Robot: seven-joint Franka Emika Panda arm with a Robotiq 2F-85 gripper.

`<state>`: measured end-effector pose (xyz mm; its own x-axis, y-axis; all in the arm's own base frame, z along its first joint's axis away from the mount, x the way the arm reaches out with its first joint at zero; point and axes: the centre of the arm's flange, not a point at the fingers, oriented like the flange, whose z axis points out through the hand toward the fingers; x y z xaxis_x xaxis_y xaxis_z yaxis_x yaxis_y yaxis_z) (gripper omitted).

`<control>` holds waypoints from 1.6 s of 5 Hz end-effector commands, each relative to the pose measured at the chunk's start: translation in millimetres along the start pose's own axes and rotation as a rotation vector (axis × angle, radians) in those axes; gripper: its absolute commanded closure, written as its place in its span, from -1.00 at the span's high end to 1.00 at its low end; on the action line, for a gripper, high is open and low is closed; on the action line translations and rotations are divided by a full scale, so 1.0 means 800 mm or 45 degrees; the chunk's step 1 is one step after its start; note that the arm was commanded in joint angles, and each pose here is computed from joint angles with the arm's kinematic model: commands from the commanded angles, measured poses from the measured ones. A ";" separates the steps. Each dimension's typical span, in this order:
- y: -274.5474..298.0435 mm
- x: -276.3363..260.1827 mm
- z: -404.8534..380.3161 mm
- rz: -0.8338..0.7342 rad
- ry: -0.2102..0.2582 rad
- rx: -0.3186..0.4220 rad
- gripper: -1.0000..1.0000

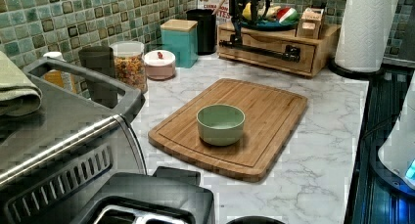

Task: Open the drawer.

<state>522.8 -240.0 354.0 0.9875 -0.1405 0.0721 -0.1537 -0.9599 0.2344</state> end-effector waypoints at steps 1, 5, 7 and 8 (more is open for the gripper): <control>0.045 -0.003 0.058 -0.107 -0.101 -0.071 1.00; 0.067 -0.020 0.111 -0.046 -0.083 -0.046 1.00; 0.049 -0.020 0.138 -0.016 -0.067 0.030 1.00; 0.041 -0.019 0.138 -0.018 -0.083 0.051 1.00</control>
<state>506.0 -285.6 262.3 0.9856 -0.1676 0.0235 -0.1686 -0.9604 0.2219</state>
